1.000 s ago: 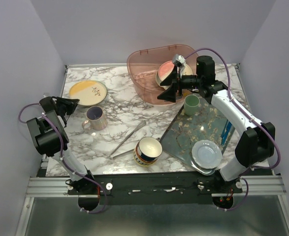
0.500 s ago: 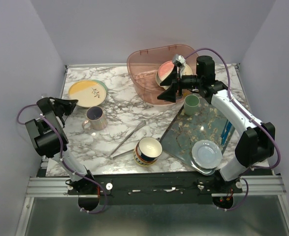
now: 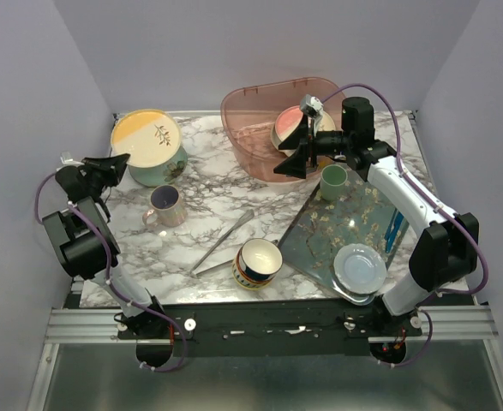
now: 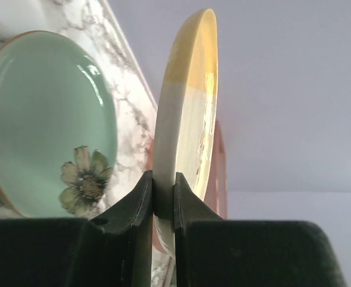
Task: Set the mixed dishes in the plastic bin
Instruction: Pick up the plate at the center of the board.
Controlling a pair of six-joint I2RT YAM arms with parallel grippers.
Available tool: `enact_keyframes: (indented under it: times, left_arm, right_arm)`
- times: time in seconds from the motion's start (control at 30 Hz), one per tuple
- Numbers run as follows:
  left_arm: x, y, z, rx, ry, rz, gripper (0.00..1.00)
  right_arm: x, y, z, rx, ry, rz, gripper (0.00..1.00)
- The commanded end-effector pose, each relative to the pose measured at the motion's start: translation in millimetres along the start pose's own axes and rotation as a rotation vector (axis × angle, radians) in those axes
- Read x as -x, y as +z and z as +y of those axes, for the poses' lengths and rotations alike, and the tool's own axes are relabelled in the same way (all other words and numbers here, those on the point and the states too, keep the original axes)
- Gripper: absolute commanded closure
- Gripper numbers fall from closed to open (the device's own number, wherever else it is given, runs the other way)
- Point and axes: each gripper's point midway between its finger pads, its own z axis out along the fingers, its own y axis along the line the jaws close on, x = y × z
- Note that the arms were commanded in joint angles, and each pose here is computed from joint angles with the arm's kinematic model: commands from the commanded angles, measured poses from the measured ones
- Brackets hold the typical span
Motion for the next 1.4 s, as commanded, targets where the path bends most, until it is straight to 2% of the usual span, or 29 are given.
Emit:
enact_keyframes:
  times: [0.0,0.33,0.87,1.17,1.37]
  left_arm:
    - [27,-24,-101,-0.286,0.099,-0.071,1.00]
    - [12,-46,-145,-0.419,0.052,-0.053,1.00]
    - [-53,-72,-192,-0.543,0.028,0.041,1.00]
    - [-110,-79,-206,-0.593,-0.007,0.130,1.00]
    - [-145,-86,-220,-0.636,-0.024,0.176,1.00]
  right_arm:
    - [0,-1,5,0.031,-0.012,-0.008,0.00]
    - [4,-3,8,0.037,-0.012,-0.014,0.00]
    - [26,-9,23,0.046,0.000,-0.065,0.00]
    - [55,-15,42,0.064,0.072,-0.170,0.00]
    - [59,-16,34,-0.015,0.232,-0.264,0.01]
